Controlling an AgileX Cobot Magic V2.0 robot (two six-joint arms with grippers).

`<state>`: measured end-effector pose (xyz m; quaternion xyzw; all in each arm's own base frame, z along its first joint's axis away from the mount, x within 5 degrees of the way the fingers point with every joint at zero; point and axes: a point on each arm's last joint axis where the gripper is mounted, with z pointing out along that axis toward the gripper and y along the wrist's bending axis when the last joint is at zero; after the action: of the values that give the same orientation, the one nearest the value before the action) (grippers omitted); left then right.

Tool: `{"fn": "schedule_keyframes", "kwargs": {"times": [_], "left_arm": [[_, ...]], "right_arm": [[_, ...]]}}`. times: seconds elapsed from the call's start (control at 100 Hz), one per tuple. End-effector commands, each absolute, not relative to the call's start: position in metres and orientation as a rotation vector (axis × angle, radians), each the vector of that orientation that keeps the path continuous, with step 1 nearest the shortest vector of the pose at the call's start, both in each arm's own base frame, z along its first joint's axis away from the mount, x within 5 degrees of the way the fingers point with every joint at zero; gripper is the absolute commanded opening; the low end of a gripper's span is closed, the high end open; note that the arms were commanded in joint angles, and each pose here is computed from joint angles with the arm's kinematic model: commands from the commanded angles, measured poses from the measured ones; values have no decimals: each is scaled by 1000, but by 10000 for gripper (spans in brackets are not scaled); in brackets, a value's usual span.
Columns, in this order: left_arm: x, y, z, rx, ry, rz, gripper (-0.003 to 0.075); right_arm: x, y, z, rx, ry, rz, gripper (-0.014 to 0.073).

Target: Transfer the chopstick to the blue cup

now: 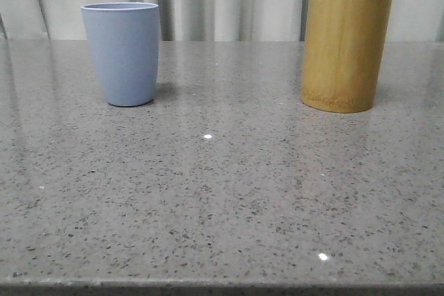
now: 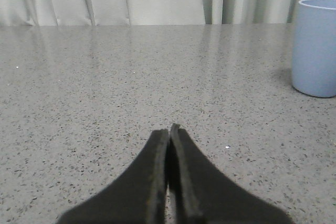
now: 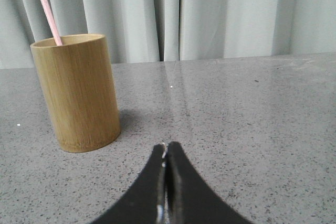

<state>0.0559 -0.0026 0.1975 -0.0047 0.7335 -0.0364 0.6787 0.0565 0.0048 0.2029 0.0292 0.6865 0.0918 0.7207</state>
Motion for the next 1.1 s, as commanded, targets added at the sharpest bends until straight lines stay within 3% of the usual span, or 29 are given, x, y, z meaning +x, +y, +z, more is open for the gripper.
{"fn": "schedule_keyframes", "kwargs": {"times": [0.0,1.09], "left_arm": [[54,-2,205,-23,1537,-96,-19],[53,-2,215,-58,1459,-141,-19]], "right_arm": [[54,4,211,57,1417,190,-59],[54,4,210,55,1457,191,-59]]}}
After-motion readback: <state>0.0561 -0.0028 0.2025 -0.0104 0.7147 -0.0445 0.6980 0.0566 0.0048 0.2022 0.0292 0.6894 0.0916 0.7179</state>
